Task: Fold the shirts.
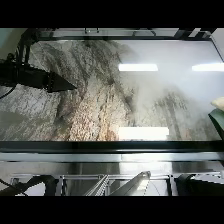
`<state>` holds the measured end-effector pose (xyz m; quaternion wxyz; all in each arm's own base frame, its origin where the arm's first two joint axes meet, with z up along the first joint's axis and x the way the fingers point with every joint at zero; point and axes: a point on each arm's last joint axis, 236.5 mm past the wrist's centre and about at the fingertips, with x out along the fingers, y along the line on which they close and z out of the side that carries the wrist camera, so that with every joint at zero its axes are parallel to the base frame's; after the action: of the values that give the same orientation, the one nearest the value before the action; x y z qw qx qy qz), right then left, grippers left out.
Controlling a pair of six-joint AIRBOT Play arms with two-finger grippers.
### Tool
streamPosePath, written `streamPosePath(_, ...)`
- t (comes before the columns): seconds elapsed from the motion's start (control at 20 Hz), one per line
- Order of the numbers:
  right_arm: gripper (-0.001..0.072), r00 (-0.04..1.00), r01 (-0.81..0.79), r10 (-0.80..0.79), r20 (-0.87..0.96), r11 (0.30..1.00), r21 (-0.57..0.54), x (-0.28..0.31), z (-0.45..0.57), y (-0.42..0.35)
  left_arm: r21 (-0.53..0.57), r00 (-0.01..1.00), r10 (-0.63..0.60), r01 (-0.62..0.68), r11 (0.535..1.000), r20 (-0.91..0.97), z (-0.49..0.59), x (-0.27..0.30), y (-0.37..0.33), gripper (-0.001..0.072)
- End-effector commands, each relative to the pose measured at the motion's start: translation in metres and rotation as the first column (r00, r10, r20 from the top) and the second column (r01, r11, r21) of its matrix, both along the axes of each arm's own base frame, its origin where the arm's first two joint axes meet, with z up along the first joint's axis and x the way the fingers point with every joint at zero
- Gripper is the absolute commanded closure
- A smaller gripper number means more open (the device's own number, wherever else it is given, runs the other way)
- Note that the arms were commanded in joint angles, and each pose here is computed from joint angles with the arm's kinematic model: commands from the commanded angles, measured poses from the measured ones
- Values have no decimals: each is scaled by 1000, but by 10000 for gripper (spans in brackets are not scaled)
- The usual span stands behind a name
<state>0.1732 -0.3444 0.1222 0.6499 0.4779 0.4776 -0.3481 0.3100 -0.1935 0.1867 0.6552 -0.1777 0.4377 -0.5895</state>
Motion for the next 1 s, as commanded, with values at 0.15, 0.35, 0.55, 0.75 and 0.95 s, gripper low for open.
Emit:
streamPosePath(0.15,689,929,165,-117,-350,980,109,-83,-54,27,0,998,-65,65,998,0,0,-13,-17,688)
streamPosePath(0.35,647,893,197,-104,-437,965,173,-101,-79,44,0,998,-65,65,998,0,0,-13,-17,688)
streamPosePath(0.55,6,870,214,-94,-484,956,200,-114,-89,51,0,997,-74,74,997,-3,0,-16,-17,688)
streamPosePath(0.75,15,907,253,-143,-397,938,239,-85,-88,58,-1,997,-79,79,997,-5,0,-17,-17,689)
streamPosePath(0.95,688,949,24,-174,262,870,492,73,-17,91,-1,998,-69,69,998,-2,0,-14,-17,696)
